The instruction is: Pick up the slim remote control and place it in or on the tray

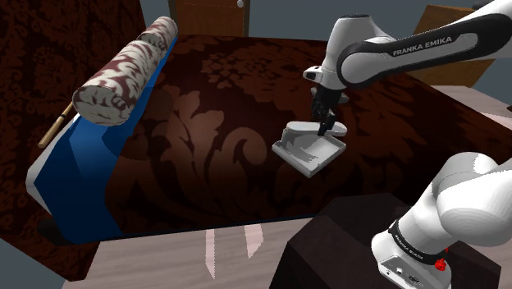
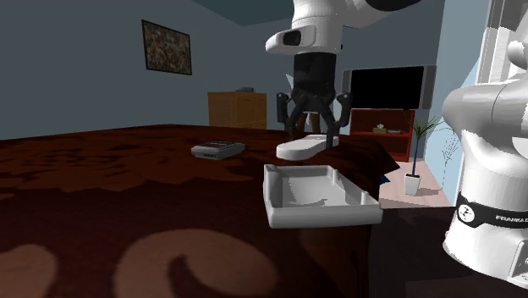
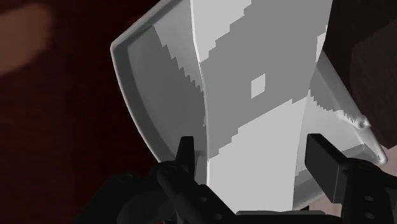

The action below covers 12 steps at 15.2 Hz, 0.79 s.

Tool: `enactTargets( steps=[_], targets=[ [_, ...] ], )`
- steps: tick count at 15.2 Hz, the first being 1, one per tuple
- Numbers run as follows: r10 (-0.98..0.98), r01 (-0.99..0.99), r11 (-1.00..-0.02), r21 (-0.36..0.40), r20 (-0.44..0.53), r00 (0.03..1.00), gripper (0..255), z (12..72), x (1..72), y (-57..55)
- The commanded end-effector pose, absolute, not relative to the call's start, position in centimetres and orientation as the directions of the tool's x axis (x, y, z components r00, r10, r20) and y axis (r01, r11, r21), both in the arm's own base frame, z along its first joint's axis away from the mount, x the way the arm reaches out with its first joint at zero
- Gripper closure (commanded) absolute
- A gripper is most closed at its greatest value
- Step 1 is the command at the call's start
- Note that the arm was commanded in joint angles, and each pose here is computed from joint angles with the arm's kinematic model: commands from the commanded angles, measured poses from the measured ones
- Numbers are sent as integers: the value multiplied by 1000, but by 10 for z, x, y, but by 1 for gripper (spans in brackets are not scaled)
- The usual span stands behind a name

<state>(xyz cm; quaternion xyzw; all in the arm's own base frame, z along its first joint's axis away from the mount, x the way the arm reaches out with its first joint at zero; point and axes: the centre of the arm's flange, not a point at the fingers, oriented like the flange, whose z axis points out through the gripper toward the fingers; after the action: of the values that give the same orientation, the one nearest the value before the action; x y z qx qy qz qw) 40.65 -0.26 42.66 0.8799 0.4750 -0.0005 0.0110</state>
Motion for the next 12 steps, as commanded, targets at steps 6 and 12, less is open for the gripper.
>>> enactTargets(
  steps=[6,12],
  targets=[
    [836,836,-549,20,-11,549,255,404,407,-3],
    [836,836,-549,20,-11,549,0,404,407,-3]
  ],
)
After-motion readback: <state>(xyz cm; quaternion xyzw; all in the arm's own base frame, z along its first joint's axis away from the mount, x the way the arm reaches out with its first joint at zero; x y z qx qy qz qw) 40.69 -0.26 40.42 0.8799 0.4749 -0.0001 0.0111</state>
